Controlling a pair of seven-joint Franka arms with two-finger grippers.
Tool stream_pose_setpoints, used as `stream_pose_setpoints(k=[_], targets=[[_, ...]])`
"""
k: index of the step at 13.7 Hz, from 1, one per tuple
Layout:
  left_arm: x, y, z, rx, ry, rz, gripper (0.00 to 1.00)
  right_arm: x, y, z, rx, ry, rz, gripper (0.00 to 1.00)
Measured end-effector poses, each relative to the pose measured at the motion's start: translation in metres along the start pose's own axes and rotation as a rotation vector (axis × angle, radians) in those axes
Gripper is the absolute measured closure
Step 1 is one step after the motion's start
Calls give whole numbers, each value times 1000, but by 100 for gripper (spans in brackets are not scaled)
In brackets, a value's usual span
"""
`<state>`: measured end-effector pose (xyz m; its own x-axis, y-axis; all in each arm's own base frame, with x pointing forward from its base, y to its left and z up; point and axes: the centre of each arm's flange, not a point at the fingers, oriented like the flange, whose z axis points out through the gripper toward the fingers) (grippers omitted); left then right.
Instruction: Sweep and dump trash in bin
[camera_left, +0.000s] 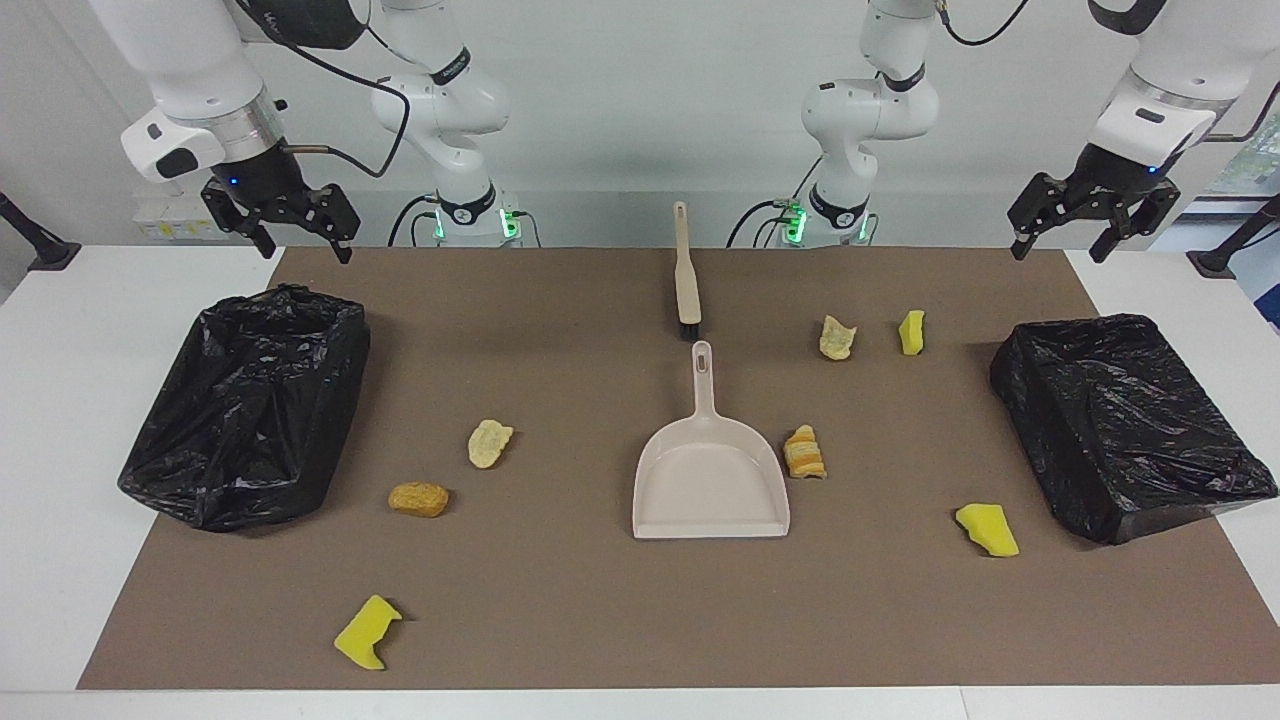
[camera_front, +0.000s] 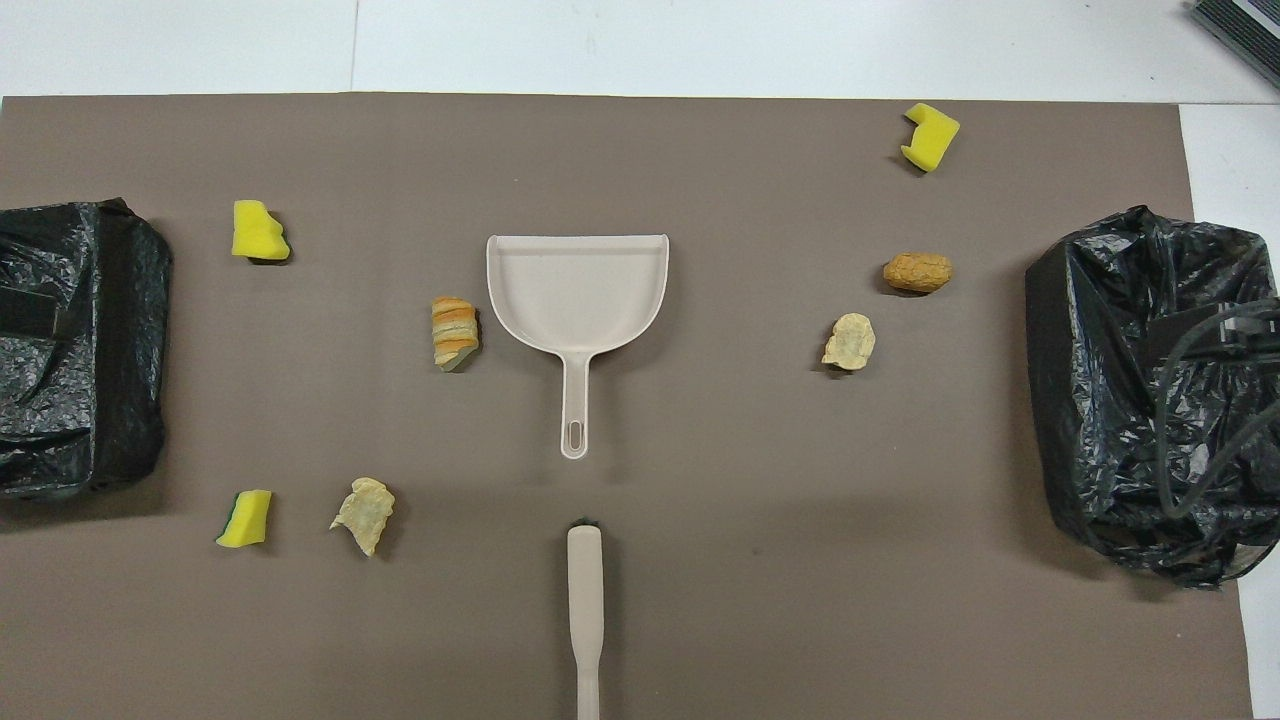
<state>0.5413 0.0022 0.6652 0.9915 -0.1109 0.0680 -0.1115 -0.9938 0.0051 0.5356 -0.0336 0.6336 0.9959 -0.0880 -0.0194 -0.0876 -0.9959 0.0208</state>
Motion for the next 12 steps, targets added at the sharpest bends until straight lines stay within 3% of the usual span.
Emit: stream_pose_setpoints(k=[12], targets=[[0, 4, -1, 0, 1, 7, 0, -6, 0, 0, 1, -17, 0, 0]])
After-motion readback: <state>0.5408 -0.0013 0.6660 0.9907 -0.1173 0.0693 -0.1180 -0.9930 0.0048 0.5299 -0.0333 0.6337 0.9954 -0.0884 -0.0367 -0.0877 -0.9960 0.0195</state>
